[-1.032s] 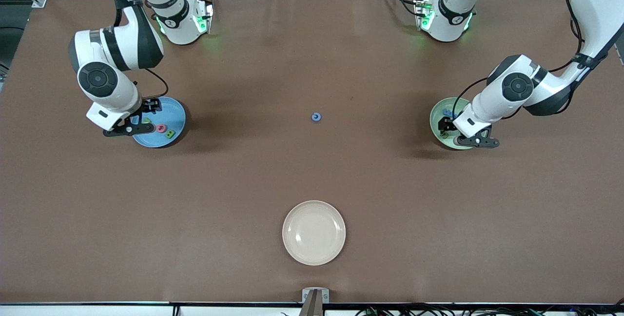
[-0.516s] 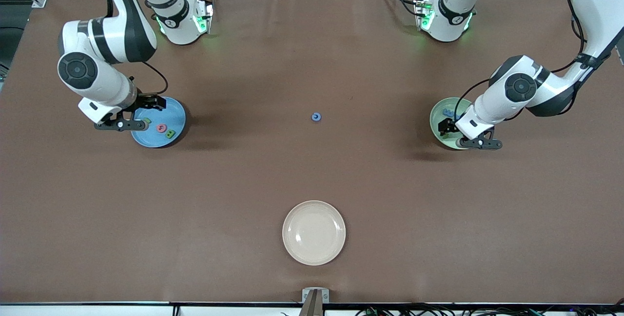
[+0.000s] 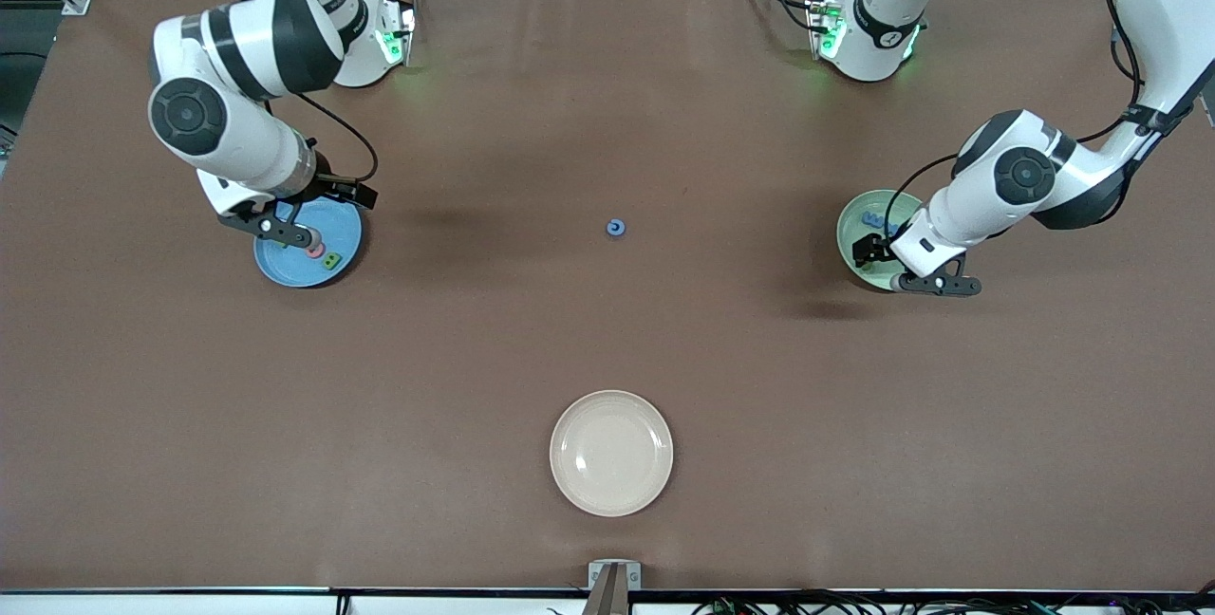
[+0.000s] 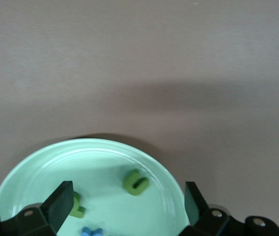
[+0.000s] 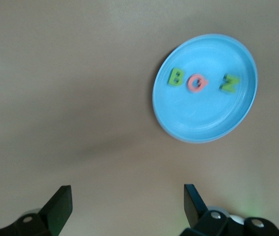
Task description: Sort uppercase to blue plate, lowercase to green plate
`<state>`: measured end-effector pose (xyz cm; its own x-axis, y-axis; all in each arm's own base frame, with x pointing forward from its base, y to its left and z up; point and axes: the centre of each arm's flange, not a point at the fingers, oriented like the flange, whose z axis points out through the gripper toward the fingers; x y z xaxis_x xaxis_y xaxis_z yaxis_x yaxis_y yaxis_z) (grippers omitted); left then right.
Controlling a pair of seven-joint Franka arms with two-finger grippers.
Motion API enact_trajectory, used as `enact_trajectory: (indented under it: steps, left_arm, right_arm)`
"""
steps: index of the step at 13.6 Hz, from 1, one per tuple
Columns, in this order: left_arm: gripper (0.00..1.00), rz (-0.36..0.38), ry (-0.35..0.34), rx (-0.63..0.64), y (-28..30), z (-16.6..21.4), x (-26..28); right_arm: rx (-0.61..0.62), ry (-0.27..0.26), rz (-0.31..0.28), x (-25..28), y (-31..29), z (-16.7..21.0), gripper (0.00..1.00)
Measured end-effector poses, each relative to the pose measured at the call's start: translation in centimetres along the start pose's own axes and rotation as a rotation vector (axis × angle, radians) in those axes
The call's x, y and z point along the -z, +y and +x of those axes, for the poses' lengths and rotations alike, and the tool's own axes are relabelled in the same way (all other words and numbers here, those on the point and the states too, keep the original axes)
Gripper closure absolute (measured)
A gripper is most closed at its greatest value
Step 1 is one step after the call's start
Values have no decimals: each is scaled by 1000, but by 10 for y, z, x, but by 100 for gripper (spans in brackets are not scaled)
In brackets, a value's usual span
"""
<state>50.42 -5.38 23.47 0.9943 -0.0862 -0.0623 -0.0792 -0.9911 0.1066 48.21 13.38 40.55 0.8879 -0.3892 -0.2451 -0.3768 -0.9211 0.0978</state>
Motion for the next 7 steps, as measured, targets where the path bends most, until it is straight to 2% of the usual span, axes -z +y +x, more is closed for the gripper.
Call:
enact_trajectory:
  steps: [2, 3, 5, 7]
  left_arm:
    - [0, -43, -26, -26, -3, 4, 17]
    - [0, -54, -32, -39, -5, 4, 28]
    - [0, -58, -25, -63, -4, 4, 52]
    - [0, -58, -8, -88, -2, 1, 71]
  right_arm:
    - [-153, -28, 81, 26, -8, -2, 0]
    - [-228, -23, 108, 39, -12, -2, 0]
    - [-364, -8, 139, 61, -18, -3, 0]
    - [-423, -11, 146, 75, -7, 4, 0]
